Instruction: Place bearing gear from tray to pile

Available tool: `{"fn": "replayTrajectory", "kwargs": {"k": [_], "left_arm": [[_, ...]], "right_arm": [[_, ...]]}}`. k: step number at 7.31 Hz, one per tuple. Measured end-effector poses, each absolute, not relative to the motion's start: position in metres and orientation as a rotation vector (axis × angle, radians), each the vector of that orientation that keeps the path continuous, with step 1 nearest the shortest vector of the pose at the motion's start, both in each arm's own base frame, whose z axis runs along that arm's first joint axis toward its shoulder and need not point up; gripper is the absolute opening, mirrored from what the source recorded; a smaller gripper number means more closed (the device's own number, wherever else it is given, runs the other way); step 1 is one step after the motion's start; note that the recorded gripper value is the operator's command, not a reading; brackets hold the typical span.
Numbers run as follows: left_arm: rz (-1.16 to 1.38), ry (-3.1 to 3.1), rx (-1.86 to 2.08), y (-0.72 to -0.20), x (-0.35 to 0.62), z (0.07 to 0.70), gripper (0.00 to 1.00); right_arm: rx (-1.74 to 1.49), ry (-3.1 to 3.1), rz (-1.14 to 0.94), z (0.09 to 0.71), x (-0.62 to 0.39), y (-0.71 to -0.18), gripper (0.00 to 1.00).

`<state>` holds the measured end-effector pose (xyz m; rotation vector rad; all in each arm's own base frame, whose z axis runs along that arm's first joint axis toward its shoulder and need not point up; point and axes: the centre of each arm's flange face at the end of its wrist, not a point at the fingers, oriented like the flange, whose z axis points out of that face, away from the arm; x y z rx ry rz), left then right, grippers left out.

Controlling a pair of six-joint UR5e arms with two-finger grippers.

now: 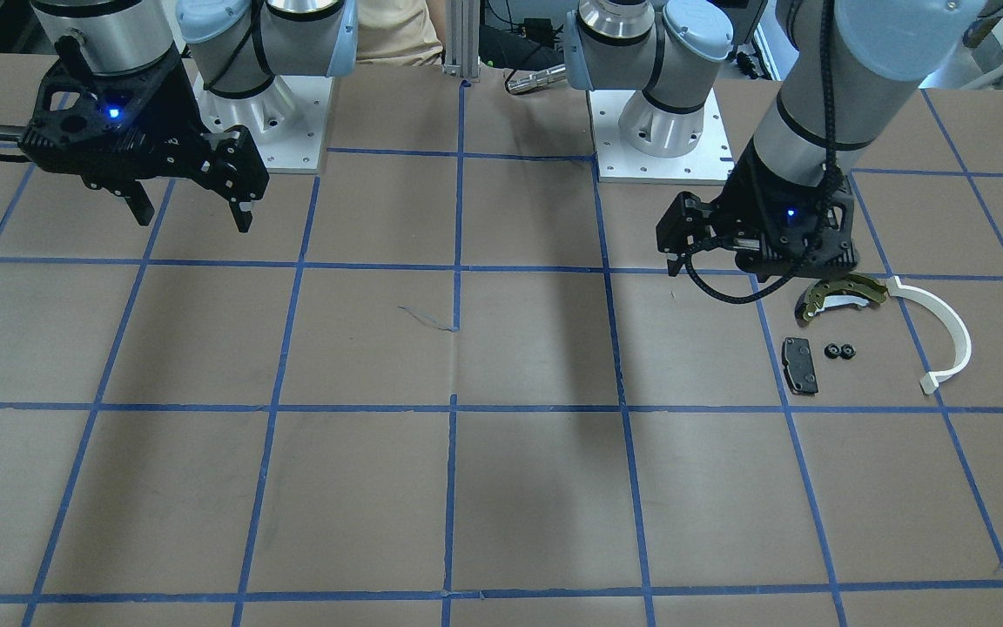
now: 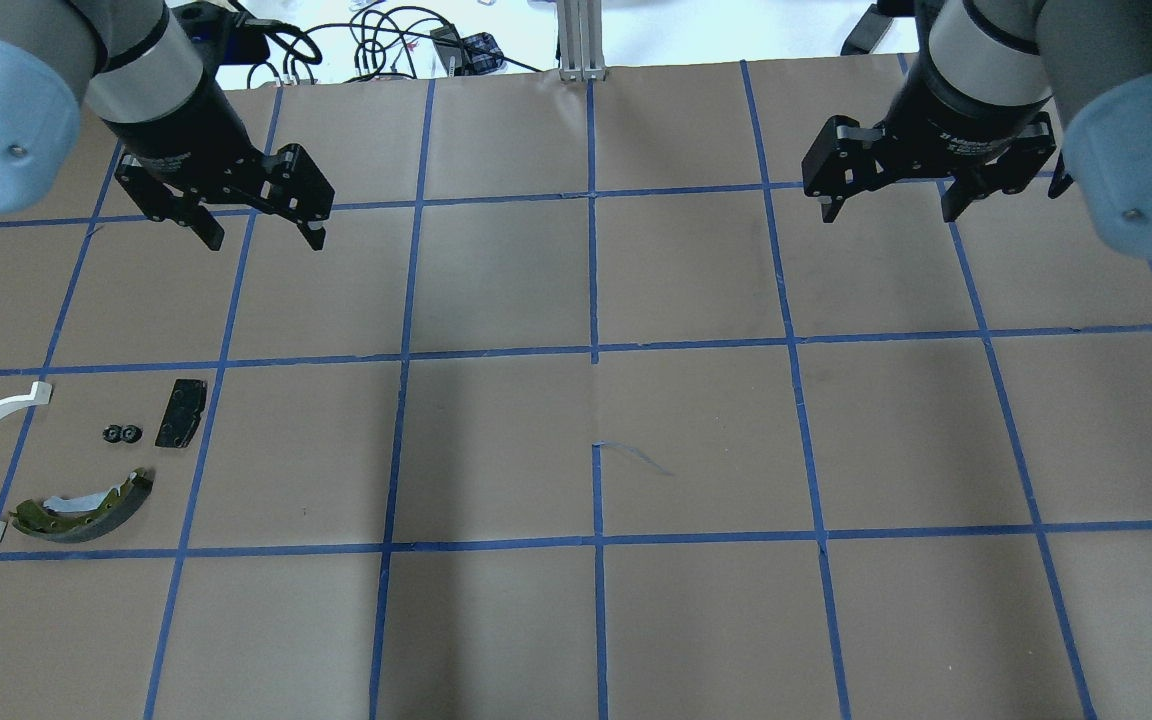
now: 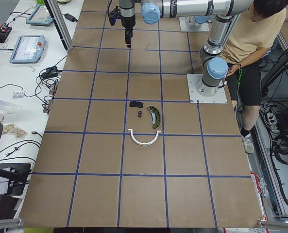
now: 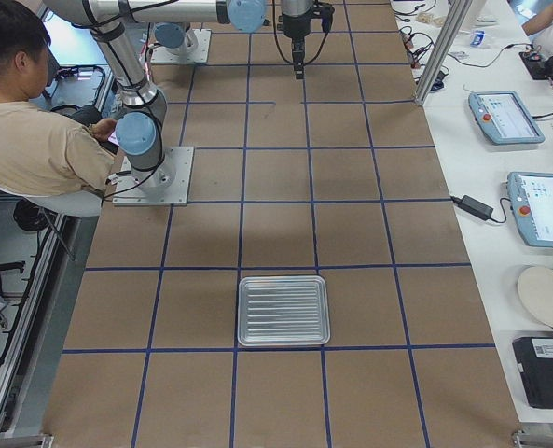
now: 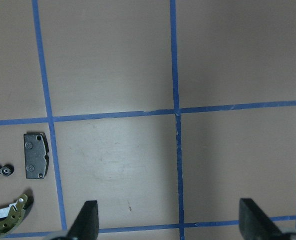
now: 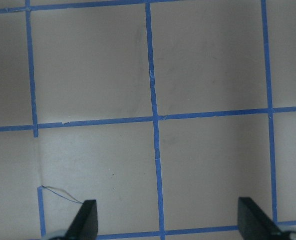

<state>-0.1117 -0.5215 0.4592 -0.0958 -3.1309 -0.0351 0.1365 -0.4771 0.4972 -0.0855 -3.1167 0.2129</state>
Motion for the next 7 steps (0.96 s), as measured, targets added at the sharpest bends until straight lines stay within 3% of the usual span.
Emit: {"fn": "replayTrajectory", "kwargs": {"k": [7], "left_arm": [[-0.058, -3.144, -0.116, -0.479, -0.114, 0.458, 1.00]], "right_arm": [[-0.085, -3.117, 0.213, 0.497, 0.137, -0.477, 1.00]]}}
